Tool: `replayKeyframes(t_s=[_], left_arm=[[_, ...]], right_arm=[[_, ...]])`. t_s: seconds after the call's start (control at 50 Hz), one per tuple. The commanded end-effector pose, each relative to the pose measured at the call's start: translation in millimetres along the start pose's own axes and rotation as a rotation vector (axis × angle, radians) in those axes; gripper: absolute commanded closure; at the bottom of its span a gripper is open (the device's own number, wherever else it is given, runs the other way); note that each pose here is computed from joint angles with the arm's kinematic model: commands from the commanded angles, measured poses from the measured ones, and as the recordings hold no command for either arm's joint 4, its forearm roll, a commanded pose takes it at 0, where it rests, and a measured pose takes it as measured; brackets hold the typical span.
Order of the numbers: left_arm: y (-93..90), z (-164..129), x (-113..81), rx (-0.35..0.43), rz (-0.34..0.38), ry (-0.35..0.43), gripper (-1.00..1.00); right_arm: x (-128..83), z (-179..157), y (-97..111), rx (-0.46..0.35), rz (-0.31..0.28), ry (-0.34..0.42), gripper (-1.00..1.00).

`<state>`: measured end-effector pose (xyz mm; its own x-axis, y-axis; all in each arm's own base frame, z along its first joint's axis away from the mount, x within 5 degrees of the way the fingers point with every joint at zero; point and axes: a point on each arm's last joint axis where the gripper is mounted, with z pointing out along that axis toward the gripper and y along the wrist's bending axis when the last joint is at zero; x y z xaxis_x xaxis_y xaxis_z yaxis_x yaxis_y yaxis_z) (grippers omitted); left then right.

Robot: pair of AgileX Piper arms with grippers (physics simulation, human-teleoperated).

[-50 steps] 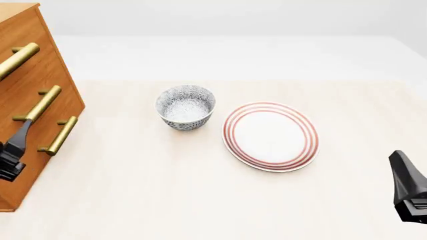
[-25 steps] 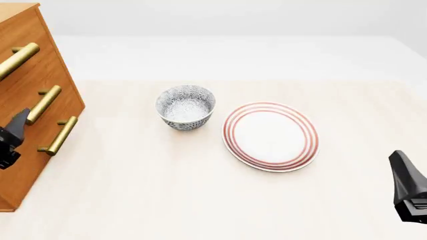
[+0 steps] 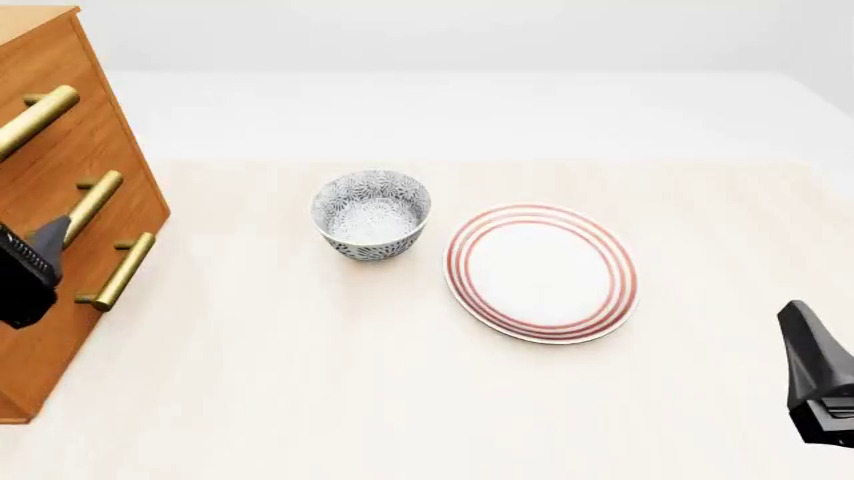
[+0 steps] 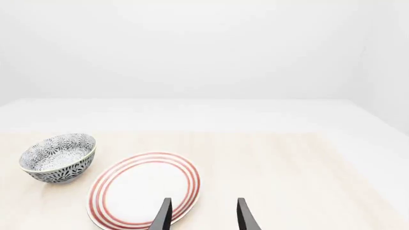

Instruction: Open the top drawer of the cabinet.

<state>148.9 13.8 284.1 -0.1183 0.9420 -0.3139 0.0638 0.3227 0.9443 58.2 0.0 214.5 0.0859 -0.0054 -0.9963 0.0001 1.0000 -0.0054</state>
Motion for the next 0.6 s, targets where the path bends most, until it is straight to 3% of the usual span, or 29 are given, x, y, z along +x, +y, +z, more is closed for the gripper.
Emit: replayKeyframes(t_s=[0.02,0.18,0.6], left_arm=[[-4.3,9,6.0,-0.011,0.055,0.025,-1.0],[-16.2,14,18.7,-0.038,0.119,0.071,-1.0],[-5.4,32,18.9,-0.094,0.16,0.069,-1.0]], right_arm=[[0,0,0,0.0,0.0,0.0,-1.0],[0,0,0,0.0,0.0,0.0,-1.0],[-1,-1,0,0.0,0.0,0.0,-1.0]])
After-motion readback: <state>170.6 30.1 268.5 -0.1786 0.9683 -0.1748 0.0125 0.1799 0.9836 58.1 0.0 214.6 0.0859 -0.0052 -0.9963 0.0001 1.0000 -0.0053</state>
